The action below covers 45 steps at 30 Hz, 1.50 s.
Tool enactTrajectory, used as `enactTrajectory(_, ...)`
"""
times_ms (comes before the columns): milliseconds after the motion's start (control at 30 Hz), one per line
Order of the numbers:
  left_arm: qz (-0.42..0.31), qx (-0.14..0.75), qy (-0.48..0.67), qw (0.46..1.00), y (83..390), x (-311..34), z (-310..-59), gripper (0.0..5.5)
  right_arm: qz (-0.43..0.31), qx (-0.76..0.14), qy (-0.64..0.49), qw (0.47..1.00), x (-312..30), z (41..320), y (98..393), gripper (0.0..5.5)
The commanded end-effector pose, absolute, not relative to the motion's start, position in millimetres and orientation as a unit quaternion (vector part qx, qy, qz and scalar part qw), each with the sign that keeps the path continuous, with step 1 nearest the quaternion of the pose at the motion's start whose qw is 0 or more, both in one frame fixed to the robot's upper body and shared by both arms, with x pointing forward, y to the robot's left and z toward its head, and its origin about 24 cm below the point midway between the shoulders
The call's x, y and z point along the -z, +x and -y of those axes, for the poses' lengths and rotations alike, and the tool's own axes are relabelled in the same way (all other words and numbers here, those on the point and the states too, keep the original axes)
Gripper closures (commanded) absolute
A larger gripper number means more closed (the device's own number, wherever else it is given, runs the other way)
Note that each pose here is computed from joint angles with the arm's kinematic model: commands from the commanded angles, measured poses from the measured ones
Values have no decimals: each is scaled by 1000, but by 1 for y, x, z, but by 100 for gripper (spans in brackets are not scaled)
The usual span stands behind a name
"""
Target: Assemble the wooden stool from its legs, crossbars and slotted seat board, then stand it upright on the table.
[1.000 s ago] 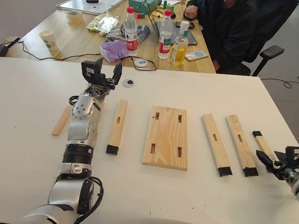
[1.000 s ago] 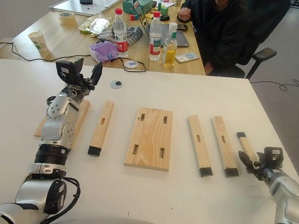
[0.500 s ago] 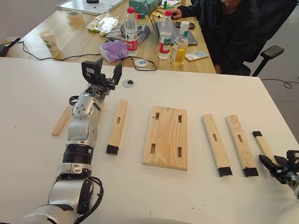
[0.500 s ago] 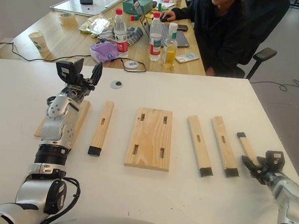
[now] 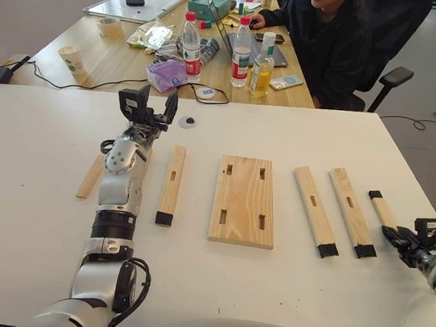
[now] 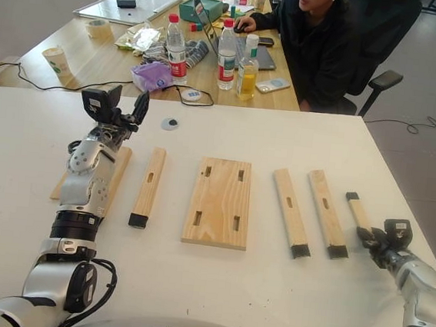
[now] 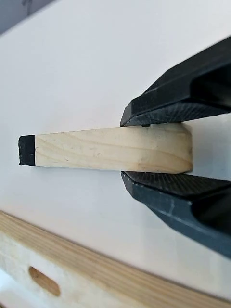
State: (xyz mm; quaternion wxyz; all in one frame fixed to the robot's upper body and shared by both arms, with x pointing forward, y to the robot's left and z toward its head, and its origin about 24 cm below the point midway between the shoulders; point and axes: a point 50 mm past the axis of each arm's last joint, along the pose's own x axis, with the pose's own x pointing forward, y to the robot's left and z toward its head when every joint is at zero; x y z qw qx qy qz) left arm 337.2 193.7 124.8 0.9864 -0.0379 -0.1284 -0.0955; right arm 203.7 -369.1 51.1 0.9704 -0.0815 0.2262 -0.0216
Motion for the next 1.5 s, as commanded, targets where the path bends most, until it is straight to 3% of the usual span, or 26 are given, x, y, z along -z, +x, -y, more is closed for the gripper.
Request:
enactTrajectory(33,175,180,38,967,355,-190,-198,203,50,18,-303,952,-178,342,264,420)
enactTrajectory(133,198,272,184,923,357,-246,-184,203,146,-84,-508,845,-227,281,294,420)
enactTrajectory(267,199,376,309,851,343,-291,-152,203,199,-201,-681,676,-234,210,315,420)
enactTrajectory(367,185,471,371,779,319,-300,-126,203,222,-257,-734,588,-226,177,319,420)
enactTrajectory(500,113,547,432,708,304,-275,-109,203,249,-309,-764,508,-218,151,318,420)
enactTrajectory(667,34,531,488,692,317,-233,-103,203,266,-356,-778,443,-213,131,312,420)
enactTrajectory(1100,-59,553,446,701,325,-197,-98,203,291,-385,-802,352,-215,105,303,420)
enactTrajectory(1500,-71,558,427,708,325,-199,-94,374,295,-384,-816,317,-218,103,306,420)
